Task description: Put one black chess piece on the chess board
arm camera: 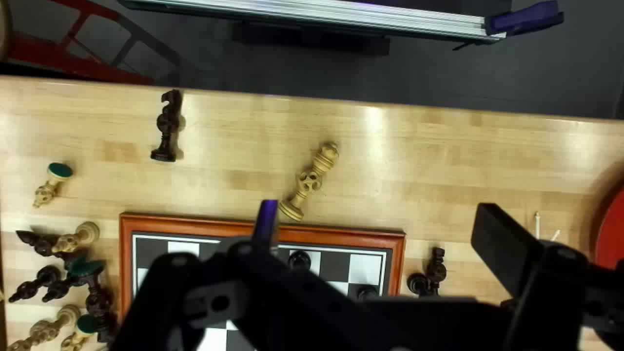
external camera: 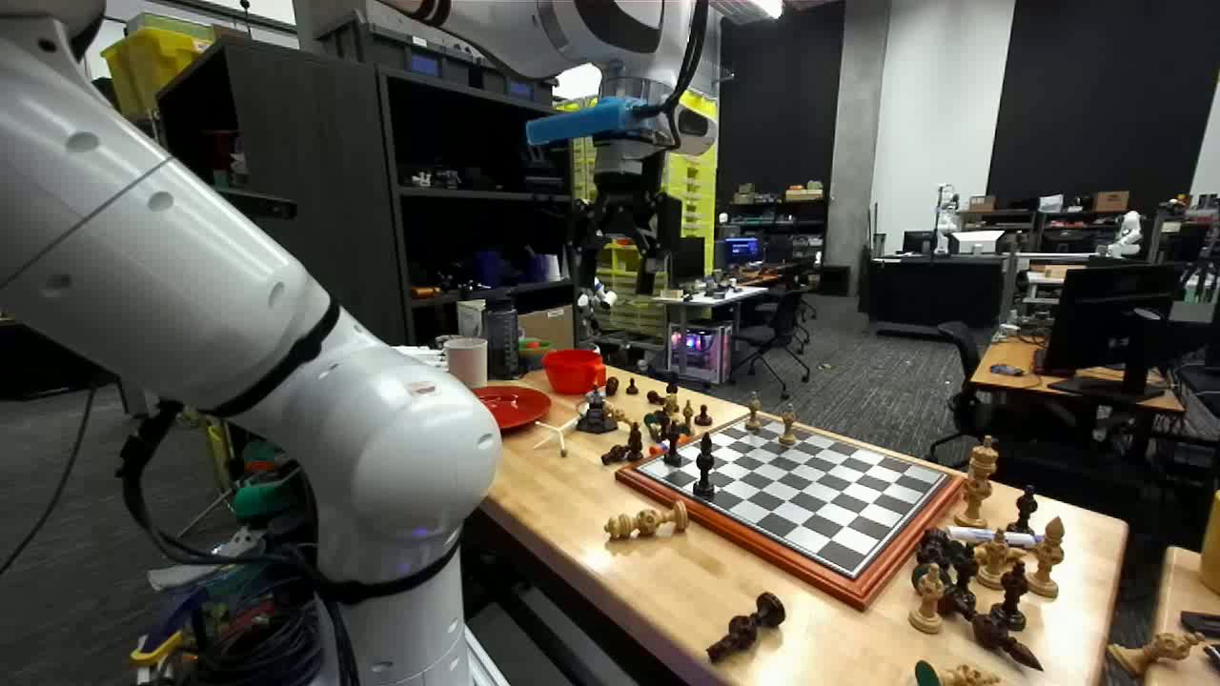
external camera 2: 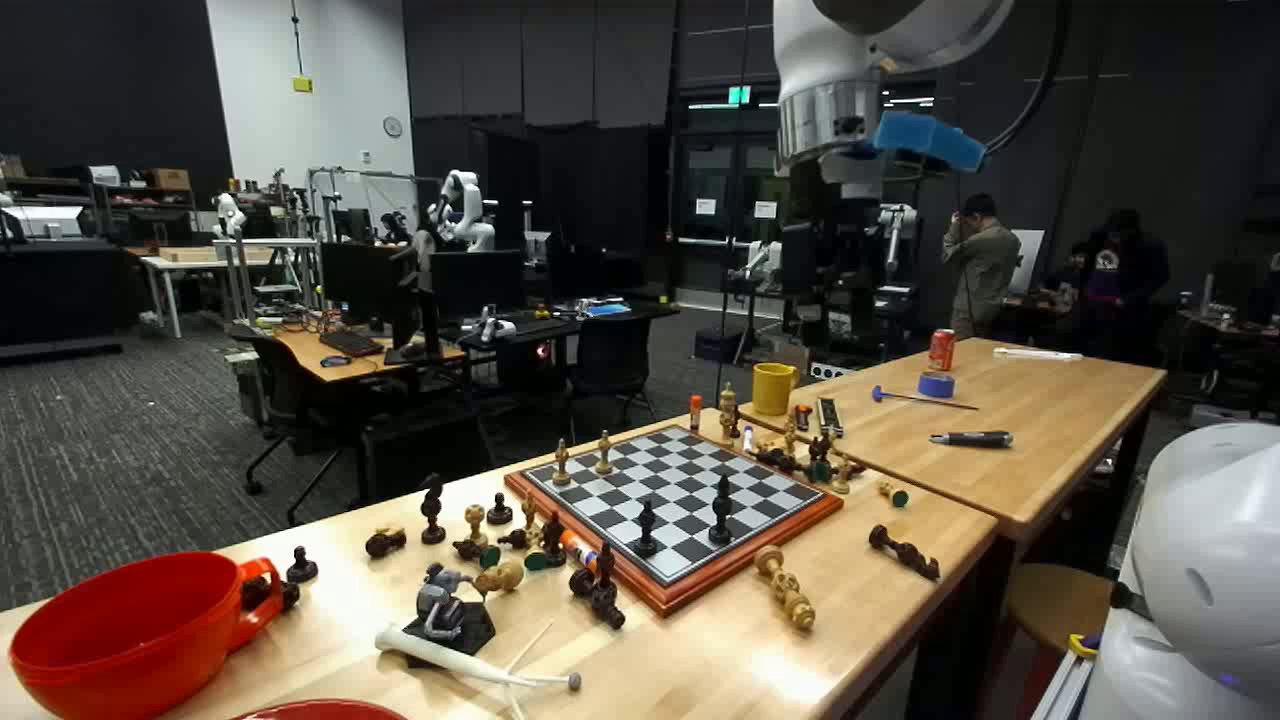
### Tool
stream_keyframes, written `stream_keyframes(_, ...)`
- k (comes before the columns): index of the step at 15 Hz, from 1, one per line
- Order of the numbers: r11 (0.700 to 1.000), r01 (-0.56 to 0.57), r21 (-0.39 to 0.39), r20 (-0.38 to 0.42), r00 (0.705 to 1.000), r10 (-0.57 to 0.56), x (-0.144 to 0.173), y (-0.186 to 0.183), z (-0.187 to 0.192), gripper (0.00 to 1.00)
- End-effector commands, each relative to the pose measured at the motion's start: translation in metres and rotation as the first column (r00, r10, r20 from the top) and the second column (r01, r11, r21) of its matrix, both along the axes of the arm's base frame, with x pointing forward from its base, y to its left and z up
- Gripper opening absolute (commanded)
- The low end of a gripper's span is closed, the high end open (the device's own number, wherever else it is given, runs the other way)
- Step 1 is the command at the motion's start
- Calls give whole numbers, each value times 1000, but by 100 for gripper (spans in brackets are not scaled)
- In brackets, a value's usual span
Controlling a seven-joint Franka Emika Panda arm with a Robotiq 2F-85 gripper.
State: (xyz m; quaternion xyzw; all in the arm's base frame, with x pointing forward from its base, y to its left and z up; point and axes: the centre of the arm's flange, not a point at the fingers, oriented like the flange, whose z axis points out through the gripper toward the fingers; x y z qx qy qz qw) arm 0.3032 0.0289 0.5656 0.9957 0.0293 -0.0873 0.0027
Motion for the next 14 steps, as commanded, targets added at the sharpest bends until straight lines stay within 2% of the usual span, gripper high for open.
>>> stream_keyframes(1,1000,0,0,1,1000,0,0,0,0,100)
stream_keyframes(5,1000,0,0,2,1000,0,0,0,1,100)
stream_keyframes(11,987,-155,-39,96,983,158,69,58,-23,100)
stream_keyframes(14,973,-221,-65,91,970,226,106,95,-53,100)
